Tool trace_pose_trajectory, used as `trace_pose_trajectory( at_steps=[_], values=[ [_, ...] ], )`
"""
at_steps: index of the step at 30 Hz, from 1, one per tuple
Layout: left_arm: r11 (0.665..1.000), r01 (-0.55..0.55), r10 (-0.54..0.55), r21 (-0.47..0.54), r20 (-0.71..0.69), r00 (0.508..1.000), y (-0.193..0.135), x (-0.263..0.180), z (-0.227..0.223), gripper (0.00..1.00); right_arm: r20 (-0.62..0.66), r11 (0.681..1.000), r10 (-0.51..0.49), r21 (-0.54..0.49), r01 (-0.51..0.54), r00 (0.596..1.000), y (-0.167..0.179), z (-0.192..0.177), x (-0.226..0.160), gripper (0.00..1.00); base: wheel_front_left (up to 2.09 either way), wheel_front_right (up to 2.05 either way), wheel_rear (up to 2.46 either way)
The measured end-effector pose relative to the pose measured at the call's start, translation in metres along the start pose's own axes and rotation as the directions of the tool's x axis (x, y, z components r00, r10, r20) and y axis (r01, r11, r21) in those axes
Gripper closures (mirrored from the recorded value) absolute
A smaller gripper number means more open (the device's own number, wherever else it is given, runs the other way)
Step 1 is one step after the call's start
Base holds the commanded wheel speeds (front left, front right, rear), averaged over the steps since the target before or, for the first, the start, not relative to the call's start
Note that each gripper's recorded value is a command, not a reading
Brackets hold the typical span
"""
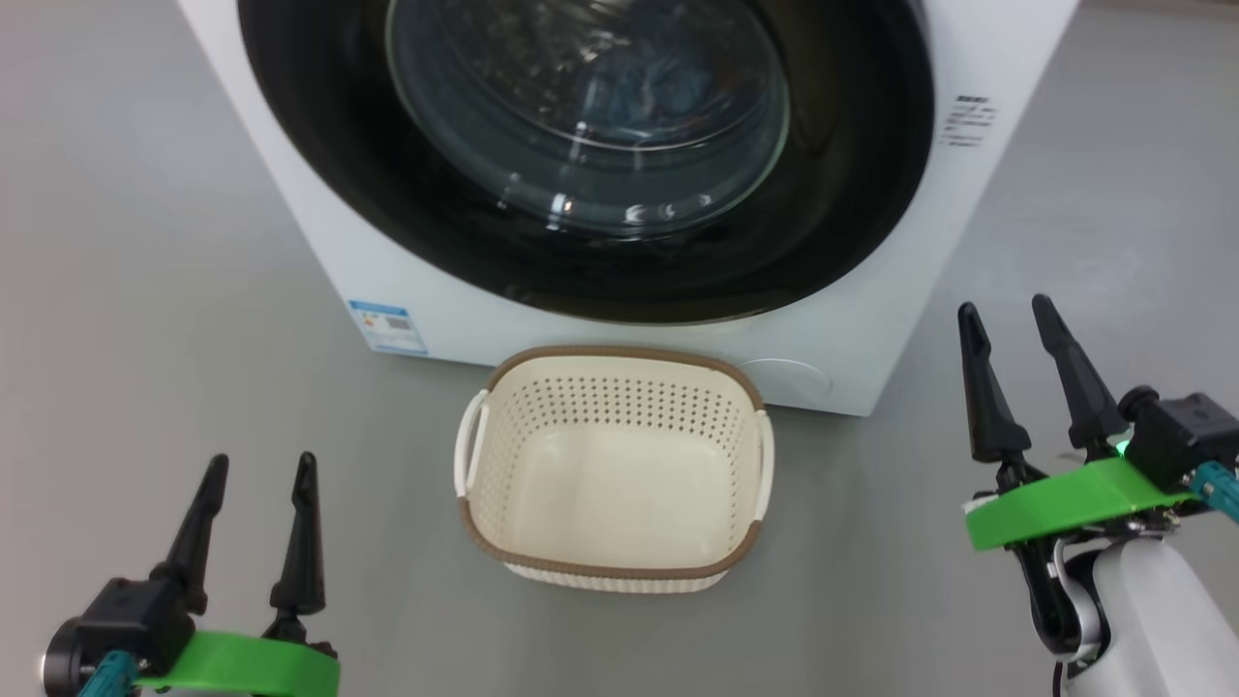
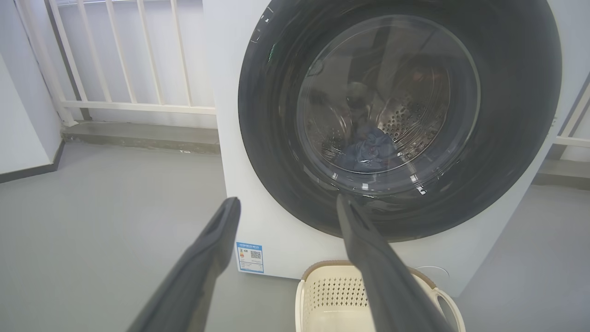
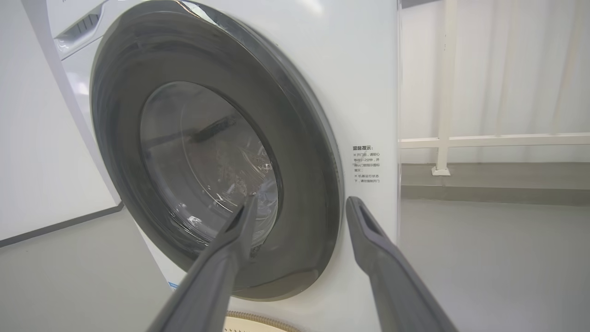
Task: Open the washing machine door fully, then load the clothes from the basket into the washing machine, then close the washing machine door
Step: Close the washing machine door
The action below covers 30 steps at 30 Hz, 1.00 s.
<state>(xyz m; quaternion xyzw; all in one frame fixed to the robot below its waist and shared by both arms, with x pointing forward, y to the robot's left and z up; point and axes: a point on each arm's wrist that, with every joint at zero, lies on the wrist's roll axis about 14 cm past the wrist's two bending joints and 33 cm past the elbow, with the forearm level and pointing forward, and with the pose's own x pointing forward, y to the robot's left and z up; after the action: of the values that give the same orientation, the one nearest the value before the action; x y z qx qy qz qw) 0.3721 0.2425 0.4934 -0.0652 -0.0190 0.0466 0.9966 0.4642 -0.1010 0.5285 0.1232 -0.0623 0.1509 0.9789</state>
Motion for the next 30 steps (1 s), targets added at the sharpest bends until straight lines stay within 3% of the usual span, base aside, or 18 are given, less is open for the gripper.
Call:
trace_pose_trajectory(
  at_steps=[8,30],
  values=[
    [0.997,0.071,-0.071,0.003,-0.018,0.997,-0.019,0.003,-0.006,0.0,0.004,0.995,-0.097,-0.029,0.097,0.995,-0.028,0.011,-0.048,0.0,0.0,0.0,0.0],
    [0.99,0.14,-0.14,0.024,-0.01,0.99,-0.042,0.017,-0.004,0.0,0.029,0.961,-0.27,-0.049,0.271,0.962,-0.069,0.026,-0.121,0.0,0.0,0.0,0.0]
  ],
)
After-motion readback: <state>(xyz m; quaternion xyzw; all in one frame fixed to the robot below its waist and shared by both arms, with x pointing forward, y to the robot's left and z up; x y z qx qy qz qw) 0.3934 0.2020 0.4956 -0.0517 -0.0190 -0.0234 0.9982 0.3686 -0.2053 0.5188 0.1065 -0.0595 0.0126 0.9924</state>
